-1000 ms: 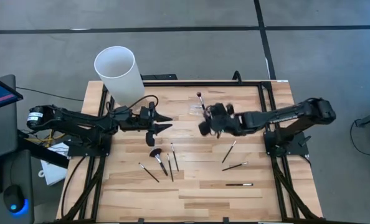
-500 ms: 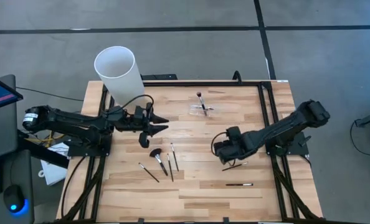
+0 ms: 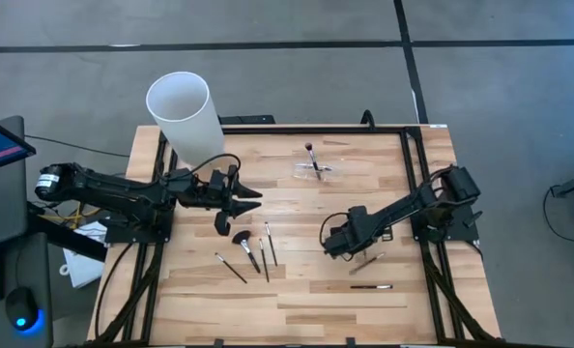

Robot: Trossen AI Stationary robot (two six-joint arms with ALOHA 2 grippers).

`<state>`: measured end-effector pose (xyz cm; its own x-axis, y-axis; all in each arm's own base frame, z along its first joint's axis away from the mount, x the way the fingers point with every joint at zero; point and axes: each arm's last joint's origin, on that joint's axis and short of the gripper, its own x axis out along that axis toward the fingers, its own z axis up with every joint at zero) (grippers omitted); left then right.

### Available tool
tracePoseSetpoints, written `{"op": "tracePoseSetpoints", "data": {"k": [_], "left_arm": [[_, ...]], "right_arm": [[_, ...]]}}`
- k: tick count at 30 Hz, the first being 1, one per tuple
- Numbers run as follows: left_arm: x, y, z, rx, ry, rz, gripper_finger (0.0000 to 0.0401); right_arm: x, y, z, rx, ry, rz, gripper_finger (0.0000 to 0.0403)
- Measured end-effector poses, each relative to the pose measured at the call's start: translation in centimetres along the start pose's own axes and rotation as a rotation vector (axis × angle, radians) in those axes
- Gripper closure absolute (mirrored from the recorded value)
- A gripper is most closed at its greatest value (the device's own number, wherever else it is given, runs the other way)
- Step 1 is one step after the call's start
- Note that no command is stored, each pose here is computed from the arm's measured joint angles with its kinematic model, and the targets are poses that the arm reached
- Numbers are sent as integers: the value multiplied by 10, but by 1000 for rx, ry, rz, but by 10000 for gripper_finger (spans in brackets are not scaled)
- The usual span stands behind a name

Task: Put items in baskets/containers
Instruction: Put the black eyeshadow brush into the transparent organizer

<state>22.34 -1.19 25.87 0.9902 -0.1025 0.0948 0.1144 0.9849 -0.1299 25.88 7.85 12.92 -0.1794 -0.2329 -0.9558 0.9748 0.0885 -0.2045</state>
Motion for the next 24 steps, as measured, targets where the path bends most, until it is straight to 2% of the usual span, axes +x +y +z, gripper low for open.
{"op": "tracePoseSetpoints", "data": {"k": [7, 16, 24], "left_arm": [[0, 0, 0, 33, 0, 2, 288], [0, 1, 0, 35, 0, 4, 288], [0, 2, 0, 36, -2, 11, 288]], "right_arm": [[0, 1, -3, -25, 3, 8, 312], [-1, 0, -19, -106, -45, 48, 393], [-7, -3, -18, -176, -27, 71, 397]]}}
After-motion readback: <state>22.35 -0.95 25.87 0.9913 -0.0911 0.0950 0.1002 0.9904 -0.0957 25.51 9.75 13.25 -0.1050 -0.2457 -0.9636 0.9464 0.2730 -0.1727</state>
